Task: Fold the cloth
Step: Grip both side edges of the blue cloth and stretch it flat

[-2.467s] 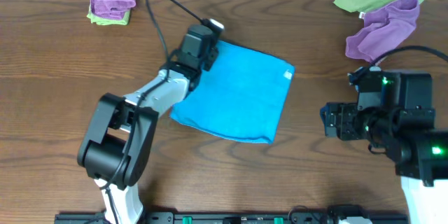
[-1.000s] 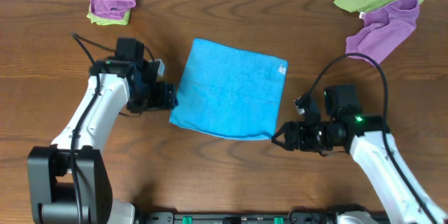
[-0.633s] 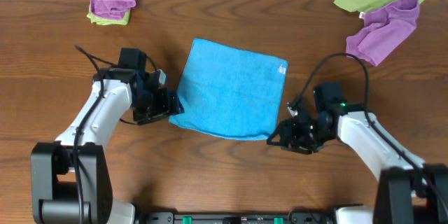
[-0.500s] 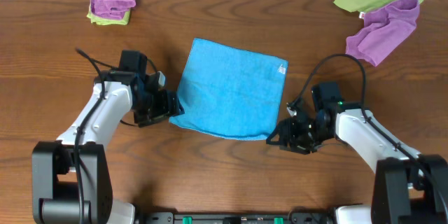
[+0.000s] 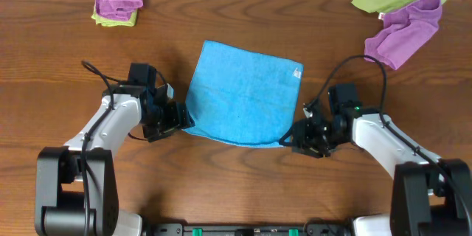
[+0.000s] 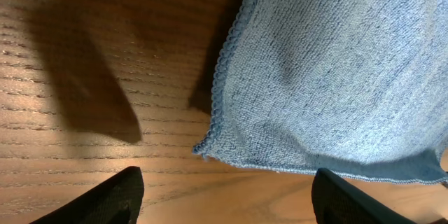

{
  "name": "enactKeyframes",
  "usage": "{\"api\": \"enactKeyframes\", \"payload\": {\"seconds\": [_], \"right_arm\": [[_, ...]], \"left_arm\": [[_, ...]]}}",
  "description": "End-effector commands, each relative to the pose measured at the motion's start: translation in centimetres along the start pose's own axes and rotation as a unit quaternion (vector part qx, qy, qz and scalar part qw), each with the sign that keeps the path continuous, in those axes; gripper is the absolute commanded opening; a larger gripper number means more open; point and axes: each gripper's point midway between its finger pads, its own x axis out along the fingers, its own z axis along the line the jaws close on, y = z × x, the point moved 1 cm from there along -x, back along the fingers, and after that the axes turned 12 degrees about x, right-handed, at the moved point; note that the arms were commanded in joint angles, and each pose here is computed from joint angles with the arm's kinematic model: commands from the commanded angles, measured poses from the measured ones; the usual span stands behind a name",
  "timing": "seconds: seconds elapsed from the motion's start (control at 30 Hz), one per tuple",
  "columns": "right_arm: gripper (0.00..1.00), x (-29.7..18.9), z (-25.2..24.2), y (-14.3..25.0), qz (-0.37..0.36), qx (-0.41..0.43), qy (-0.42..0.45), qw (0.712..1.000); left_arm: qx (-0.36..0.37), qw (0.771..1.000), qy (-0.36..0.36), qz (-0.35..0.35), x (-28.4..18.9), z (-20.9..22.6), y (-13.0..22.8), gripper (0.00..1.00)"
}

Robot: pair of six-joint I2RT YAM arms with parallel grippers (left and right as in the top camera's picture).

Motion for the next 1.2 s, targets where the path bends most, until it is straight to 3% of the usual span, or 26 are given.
{"api": "enactKeyframes", "payload": {"seconds": [0.0, 0.07, 0.13, 0.17, 0.4, 0.67, 1.17], "right_arm": [[0.45, 0.8, 0.4, 0.3, 0.009, 0.000, -0.005, 1.000], [0.34, 1.0, 1.4, -0.7, -0.010, -0.016, -0.020, 1.000], [0.09, 1.0, 2.3, -1.5, -0.027, -0.020, -0.033, 0.999], [0.02, 0.9, 2.5, -1.8, -0.032, -0.022, -0.038, 0.999], [0.02, 1.1, 2.6, -1.8, -0.037, -0.029, -0.031, 0.998], [0.01, 3.1, 2.1, -0.7, -0.049, -0.071, 0.041, 0.995], [0.02, 2.8, -0.9, 0.1, -0.045, -0.041, 0.116, 0.991]], "left_arm": [[-0.007, 1.000, 0.001, 0.005, 0.3, 0.2, 0.2, 0.78], [-0.007, 1.000, 0.001, 0.005, 0.3, 0.2, 0.2, 0.78], [-0.006, 1.000, 0.001, 0.005, 0.3, 0.2, 0.2, 0.78], [-0.007, 1.000, 0.001, 0.005, 0.3, 0.2, 0.2, 0.78], [-0.005, 1.000, -0.007, 0.001, 0.3, 0.4, 0.0, 0.79], [-0.004, 1.000, -0.007, -0.001, 0.3, 0.4, -0.1, 0.79], [0.000, 1.000, -0.007, -0.001, 0.3, 0.4, -0.1, 0.78]]}}
